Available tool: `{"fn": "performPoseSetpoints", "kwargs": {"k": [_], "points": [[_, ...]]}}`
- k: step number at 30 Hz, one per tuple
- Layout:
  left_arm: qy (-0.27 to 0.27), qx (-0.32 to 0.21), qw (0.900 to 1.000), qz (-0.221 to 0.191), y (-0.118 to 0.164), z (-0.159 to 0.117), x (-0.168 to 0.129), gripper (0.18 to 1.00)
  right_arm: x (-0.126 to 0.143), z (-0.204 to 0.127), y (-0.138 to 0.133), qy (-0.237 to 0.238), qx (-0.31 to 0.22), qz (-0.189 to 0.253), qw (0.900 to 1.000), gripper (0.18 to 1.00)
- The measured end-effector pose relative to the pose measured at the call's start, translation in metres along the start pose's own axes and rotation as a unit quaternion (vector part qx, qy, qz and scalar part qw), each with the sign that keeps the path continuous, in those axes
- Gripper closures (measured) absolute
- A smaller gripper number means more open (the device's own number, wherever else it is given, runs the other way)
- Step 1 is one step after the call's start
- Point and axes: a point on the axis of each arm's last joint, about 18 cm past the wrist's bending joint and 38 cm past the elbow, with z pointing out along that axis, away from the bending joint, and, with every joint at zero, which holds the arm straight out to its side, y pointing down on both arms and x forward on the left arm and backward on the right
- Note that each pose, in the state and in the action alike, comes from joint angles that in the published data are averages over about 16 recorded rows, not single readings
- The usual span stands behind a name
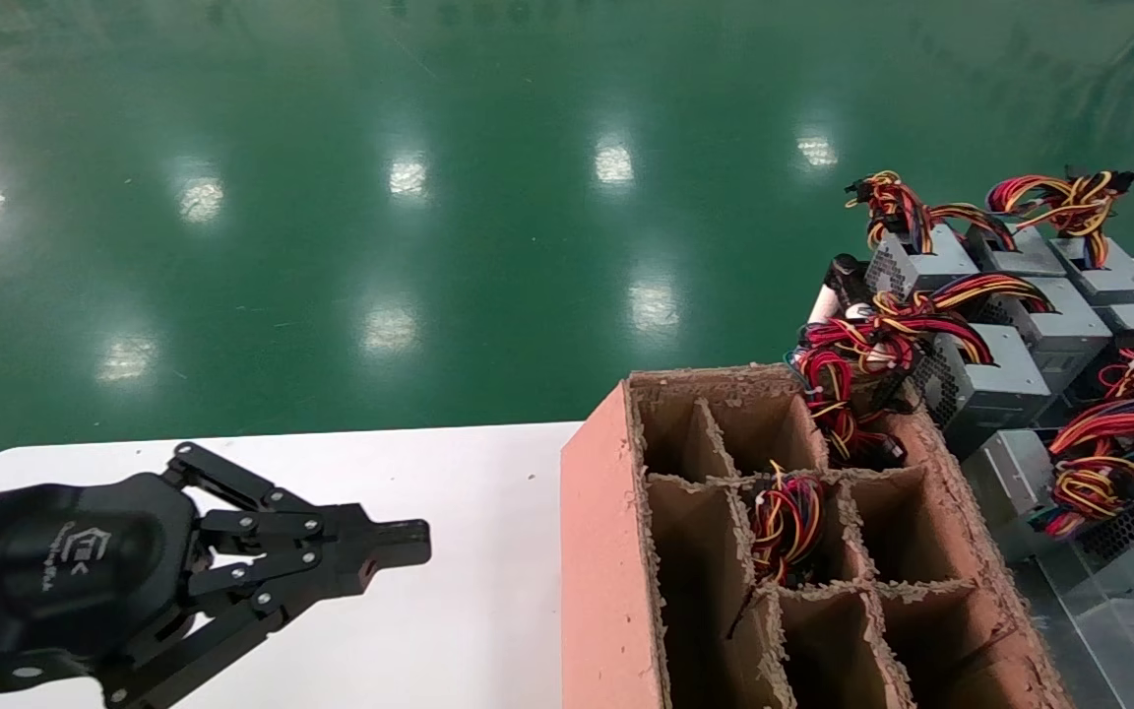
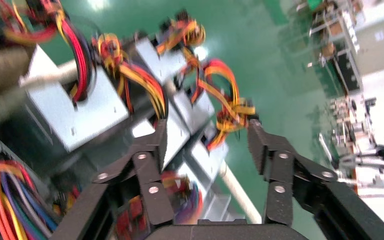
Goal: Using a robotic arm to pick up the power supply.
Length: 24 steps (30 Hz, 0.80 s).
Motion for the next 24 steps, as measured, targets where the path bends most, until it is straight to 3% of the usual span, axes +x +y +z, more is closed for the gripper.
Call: {"fn": "performPoseSetpoints", "kwargs": {"k": [12,24], "points": [[0.0,0.0,1.0,0.0,0.0,0.0,0.0,0.993,-0.002,0.0,-0.029,-0.013,0.073,0.014,0.997,0.404],[0.0,0.0,1.0,0.0,0.0,0.0,0.0,0.993,-0.044,0.013,-0.049,-0.097,0.129,0.061,0.985,0.229]]}}
